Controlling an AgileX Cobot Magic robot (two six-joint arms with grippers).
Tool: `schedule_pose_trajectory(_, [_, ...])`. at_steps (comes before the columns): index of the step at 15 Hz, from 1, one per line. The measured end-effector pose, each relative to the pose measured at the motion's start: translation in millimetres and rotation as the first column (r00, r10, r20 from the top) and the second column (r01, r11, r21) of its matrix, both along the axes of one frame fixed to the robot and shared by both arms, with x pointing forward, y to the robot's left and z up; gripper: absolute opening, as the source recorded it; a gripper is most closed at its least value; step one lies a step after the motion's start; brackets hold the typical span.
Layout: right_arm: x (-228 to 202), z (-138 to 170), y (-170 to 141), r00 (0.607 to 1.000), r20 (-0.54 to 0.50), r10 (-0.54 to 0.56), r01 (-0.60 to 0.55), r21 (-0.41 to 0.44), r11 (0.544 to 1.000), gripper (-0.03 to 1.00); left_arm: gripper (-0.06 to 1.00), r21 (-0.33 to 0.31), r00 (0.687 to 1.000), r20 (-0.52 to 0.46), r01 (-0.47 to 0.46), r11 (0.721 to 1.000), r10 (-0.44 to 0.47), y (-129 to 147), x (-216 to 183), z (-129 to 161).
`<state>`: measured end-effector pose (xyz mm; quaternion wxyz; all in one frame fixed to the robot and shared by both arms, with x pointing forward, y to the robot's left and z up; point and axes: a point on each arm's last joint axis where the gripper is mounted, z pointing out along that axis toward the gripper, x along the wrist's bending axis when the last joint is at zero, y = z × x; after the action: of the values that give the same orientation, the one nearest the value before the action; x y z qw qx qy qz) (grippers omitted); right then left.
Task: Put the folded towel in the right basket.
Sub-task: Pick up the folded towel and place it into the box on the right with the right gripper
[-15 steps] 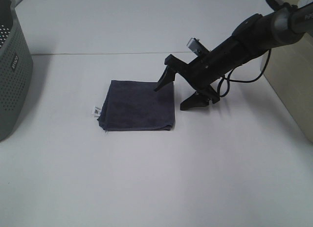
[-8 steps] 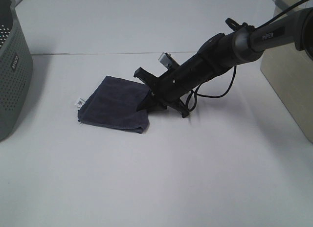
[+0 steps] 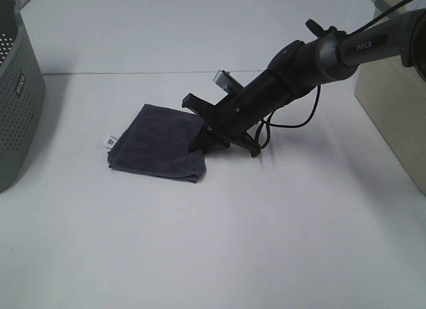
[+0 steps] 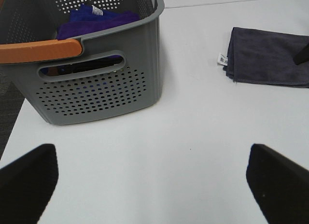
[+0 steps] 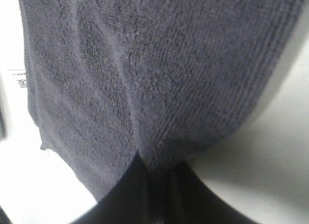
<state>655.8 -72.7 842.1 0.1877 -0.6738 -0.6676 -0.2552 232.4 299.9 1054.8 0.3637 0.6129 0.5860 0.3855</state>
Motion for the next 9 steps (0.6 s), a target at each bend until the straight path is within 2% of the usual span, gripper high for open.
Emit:
schedule_pose_trajectory(2, [1.5,21.3,-3.2,0.996,0.062,0.066,-0.063,-0.044,0.997,0.05,0.99,0.000,1.000,0.000,0.000,1.000,0.000,0.0,0.0,0.0])
schedule_pose_trajectory(5, [11.8,106.3,-22.5,0.974,0.193,0.121,-0.118,-0.029,0.993,0.05,0.99,0.000,1.000,0.000,0.000,1.000,0.000,0.0,0.0,0.0])
schedule_pose_trajectory(7, [19.4,167.4,-54.2,0.946,0.298,0.127,-0.124,-0.029,0.992,0.05,0.99,0.000,1.000,0.000,0.000,1.000,0.000,0.0,0.0,0.0])
schedule_pose_trajectory(9, [22.2,230.4,-104.2,0.912,0.394,0.112,-0.101,-0.048,0.994,0.05,0.99,0.000,1.000,0.000,0.000,1.000,0.000,0.0,0.0,0.0])
